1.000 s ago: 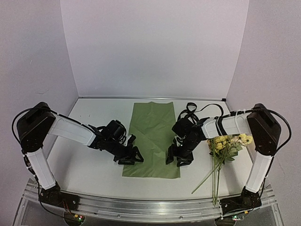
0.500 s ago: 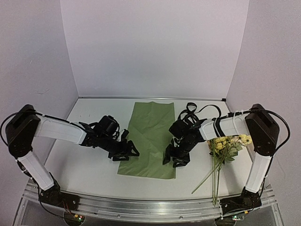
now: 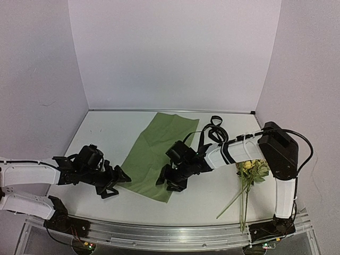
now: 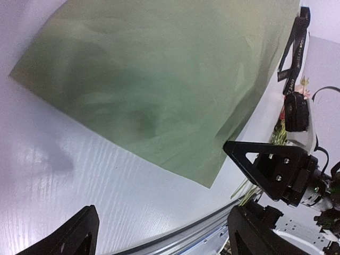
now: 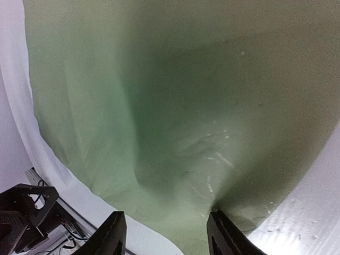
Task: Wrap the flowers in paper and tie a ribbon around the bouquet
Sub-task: Move the folded wrapping paper to the center of the board.
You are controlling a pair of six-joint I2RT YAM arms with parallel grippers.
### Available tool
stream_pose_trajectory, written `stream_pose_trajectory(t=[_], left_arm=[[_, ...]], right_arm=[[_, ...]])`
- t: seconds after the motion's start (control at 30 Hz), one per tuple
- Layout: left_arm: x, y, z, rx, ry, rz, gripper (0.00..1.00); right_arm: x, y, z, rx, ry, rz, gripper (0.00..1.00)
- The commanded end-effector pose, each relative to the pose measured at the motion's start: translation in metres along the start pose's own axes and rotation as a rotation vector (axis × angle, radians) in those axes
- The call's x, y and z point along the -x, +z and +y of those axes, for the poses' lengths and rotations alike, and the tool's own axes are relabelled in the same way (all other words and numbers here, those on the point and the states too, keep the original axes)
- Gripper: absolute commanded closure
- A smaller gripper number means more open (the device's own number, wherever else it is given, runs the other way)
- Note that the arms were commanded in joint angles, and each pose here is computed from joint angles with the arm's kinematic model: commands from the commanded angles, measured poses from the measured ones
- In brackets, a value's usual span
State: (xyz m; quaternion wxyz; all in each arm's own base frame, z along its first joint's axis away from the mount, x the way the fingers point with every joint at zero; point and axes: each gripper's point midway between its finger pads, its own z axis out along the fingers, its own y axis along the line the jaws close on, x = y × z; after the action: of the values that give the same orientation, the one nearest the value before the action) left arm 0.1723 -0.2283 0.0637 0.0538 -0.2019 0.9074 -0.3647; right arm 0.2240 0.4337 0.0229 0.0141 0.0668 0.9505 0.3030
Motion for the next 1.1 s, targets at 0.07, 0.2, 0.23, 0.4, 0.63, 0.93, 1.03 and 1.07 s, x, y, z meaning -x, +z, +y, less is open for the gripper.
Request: stream_pose_trajectory(t=[0.07, 0.2, 0.23, 0.4, 0.63, 0.93, 1.03, 1.07], left_arm=[[0.012, 0.008, -0.001, -0.102, -0.158, -0.056, 0.14], [0.015, 0.022, -0.006, -0.134, -0.170, -0.038, 0.17], [0.016, 0.024, -0.008, -0.146, -0.172, -0.040, 0.19], [0.021, 0.032, -0.012, -0.166, -0.189, -0.044, 0.31], [0.029, 0.037, -0.012, -0.164, -0.236, -0.077, 0.48], [0.042, 0.045, -0.010, -0.136, -0.191, -0.131, 0.69], [0.045, 0.038, -0.018, -0.111, -0.116, -0.145, 0.58], [0.045, 0.034, -0.017, -0.099, -0.102, -0.157, 0.54]], right_arm=[[0.013, 0.001, 0.013, 0.035, 0.017, -0.049, 0.36], [0.013, -0.005, 0.009, 0.027, -0.018, -0.067, 0.25], [0.013, -0.007, 0.007, 0.022, -0.025, -0.073, 0.22], [0.012, -0.016, -0.004, 0.001, -0.056, -0.095, 0.16], [0.012, -0.019, -0.010, -0.016, -0.079, -0.105, 0.16], [0.009, -0.028, -0.013, -0.047, -0.136, -0.097, 0.17], [0.007, -0.043, -0.029, -0.129, -0.217, -0.106, 0.13], [0.007, -0.048, -0.034, -0.152, -0.230, -0.108, 0.11]])
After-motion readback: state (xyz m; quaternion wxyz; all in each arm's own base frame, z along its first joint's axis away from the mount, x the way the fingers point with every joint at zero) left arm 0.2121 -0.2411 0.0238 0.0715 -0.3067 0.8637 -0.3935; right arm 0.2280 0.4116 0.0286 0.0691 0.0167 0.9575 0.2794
